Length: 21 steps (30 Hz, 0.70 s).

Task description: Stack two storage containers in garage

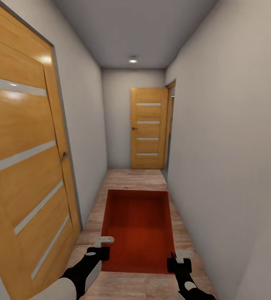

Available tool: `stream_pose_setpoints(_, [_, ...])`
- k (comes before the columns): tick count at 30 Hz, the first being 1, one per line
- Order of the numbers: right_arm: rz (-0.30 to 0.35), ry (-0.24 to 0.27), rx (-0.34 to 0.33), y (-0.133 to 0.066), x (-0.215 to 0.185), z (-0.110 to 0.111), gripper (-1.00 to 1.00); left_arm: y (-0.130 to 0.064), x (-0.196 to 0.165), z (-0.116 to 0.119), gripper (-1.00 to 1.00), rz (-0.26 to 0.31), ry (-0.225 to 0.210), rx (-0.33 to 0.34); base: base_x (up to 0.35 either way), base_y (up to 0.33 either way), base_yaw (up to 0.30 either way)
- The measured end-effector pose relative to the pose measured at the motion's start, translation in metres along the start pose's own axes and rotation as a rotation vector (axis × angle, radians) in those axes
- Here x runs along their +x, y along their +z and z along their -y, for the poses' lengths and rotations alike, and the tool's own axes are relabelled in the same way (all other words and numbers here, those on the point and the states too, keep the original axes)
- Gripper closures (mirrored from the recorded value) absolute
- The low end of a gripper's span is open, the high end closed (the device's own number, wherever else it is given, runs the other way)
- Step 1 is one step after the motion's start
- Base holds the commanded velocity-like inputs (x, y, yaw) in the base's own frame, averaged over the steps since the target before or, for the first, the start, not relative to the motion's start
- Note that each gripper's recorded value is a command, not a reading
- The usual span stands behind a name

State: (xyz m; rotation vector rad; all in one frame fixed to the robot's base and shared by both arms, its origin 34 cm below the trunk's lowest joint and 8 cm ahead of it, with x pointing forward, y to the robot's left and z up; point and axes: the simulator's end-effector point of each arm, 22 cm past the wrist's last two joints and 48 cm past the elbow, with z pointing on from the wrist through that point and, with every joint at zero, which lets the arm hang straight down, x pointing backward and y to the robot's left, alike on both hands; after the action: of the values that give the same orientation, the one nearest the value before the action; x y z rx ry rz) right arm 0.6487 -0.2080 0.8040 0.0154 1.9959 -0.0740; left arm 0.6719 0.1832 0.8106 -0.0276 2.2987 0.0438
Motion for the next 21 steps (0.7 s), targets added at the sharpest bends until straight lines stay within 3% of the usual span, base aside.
stream_pose_setpoints(21, [-0.001,-0.001,0.0,0.0001,0.0,-0.0001,1.0,0.0,0.0001,-0.0001,1.0,-0.001,0.0,0.0,0.322,0.0,0.0])
